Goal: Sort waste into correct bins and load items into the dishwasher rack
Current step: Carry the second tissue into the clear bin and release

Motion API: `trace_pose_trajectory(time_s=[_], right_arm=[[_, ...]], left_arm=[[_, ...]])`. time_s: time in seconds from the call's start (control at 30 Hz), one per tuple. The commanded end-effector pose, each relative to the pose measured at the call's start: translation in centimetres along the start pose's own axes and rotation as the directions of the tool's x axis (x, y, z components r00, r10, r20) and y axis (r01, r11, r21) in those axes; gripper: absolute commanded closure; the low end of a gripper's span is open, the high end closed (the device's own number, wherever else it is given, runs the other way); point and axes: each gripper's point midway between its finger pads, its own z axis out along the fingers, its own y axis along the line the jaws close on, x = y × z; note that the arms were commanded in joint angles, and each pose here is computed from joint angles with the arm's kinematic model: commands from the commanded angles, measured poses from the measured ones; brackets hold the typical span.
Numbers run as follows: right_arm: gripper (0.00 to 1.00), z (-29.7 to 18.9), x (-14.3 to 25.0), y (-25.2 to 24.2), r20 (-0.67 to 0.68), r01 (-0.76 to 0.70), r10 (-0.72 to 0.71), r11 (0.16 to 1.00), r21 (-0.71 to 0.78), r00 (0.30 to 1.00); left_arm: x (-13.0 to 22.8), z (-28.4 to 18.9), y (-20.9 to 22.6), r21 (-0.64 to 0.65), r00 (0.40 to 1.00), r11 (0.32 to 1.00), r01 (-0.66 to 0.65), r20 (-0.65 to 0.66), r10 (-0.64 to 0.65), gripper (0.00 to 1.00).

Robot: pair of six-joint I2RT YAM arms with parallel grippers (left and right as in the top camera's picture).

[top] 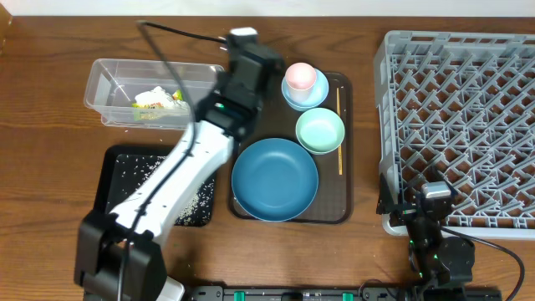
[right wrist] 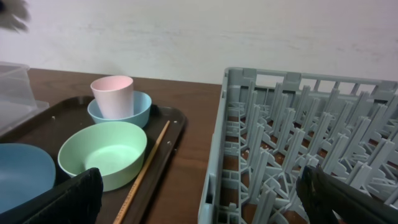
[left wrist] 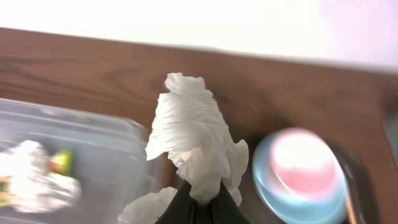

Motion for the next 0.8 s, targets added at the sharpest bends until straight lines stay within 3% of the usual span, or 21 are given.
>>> trace_pose_trajectory(time_s=[0.0, 0.17, 0.23, 0.33, 0.37, 0.57, 0.77], right_arm=[[0.01, 0.0, 0.1, 0.3, -0.002, 0.014, -0.014, 1.000, -0.015, 1.000], [0.01, 0.0, 0.1, 0.3, -0.002, 0.014, -0.014, 1.000, -0.015, 1.000], [0.01, 0.0, 0.1, 0.3, -0.002, 0.014, -0.014, 1.000, -0.015, 1.000], [0.01, 0.0, 0.1, 0.3, -0.002, 0.014, -0.014, 1.000, -0.015, 1.000], [0.01, 0.0, 0.1, 0.3, -0.002, 0.014, -0.014, 1.000, -0.015, 1.000], [0.01, 0.0, 0.1, 0.3, -0.002, 0.014, -0.014, 1.000, -0.015, 1.000], [0.01, 0.0, 0.1, 0.3, -0.002, 0.014, -0.014, 1.000, -0.015, 1.000]], left_arm=[[-1.7, 1.5, 5.7, -0.153, 0.994, 0.983, 0.100, 0.048, -0.094, 0.94], [-2.0, 3.7, 12.5, -0.274, 0.962, 0.922, 0.272, 0.076, -0.261, 0.93], [-1.9, 4.3, 15.0, -0.316, 0.946, 0.892, 0.323, 0.090, -0.311, 0.88], [-1.6, 4.8, 17.2, -0.346, 0.936, 0.872, 0.348, 0.081, -0.341, 0.46], [-1.5, 4.8, 17.7, -0.350, 0.935, 0.869, 0.351, 0.074, -0.348, 0.37], [-0.6, 4.7, 18.2, -0.355, 0.933, 0.869, 0.344, 0.025, -0.359, 0.26], [-1.4, 2.1, 18.4, -0.355, 0.933, 0.869, 0.345, 0.028, -0.359, 0.25]])
